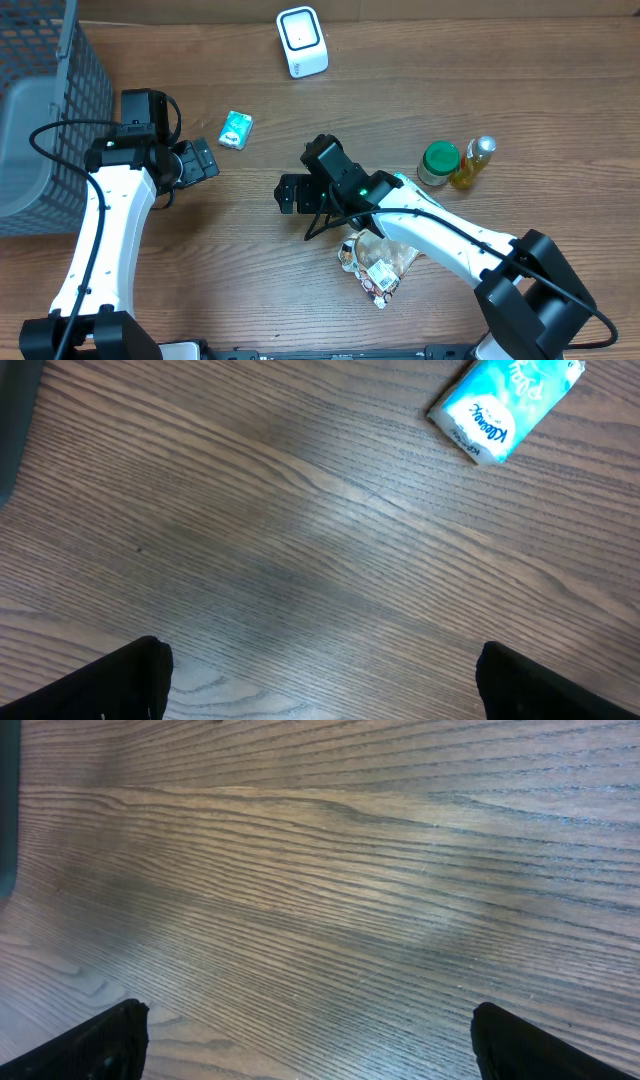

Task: Scan the item barcode
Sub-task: 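Raise the open right gripper off the mushroom bag and hover, then reach the left gripper to the teal tissue pack and grasp it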

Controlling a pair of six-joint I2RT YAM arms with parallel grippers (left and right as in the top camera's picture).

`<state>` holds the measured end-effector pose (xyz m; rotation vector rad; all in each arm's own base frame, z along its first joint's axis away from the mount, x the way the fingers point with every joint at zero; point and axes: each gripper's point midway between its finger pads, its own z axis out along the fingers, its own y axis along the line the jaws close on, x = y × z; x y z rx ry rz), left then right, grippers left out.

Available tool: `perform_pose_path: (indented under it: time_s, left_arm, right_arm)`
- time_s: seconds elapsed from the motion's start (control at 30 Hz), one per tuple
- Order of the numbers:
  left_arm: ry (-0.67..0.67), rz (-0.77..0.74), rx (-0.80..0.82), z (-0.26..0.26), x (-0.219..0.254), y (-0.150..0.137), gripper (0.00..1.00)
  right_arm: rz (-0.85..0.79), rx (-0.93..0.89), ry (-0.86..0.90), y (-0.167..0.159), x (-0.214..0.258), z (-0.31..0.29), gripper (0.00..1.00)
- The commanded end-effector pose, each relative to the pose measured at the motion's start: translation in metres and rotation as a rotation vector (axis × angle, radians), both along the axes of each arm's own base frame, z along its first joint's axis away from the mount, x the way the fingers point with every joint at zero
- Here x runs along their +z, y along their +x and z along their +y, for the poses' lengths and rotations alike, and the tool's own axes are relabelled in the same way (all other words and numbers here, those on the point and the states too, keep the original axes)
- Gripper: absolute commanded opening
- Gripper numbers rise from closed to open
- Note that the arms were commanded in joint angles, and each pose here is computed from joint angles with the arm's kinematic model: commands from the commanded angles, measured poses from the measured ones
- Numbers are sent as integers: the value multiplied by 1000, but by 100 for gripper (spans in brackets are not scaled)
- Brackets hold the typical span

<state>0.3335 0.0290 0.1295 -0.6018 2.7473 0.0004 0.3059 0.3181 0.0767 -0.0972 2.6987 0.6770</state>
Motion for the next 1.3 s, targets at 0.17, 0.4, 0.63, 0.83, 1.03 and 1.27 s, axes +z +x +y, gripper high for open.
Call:
perform_pose_path:
  time_s: [0.17, 0.4, 0.63, 0.83, 1.03, 1.27]
  left_arm:
    - [12, 4, -6, 2, -1, 1, 100]
    - [12, 4, -6, 2, -1, 1, 100]
    - [12, 4, -6, 2, -1, 1, 99]
    - [12, 4, -6, 2, -1, 1, 100]
    - [5, -189, -1, 2, 18, 44, 99]
    - [-45, -219, -30, -8, 21, 50, 100]
  right_arm:
    - [-24, -6, 1, 7, 4, 1, 100]
    - [52, 7, -46, -9, -7, -9, 100]
    - [82, 6, -74, -16, -12, -15, 100]
    - [81, 6, -74, -16, -12, -15, 100]
    - [92, 6, -84, -18, -14, -17, 100]
    - [71, -3, -86, -13, -13, -17, 100]
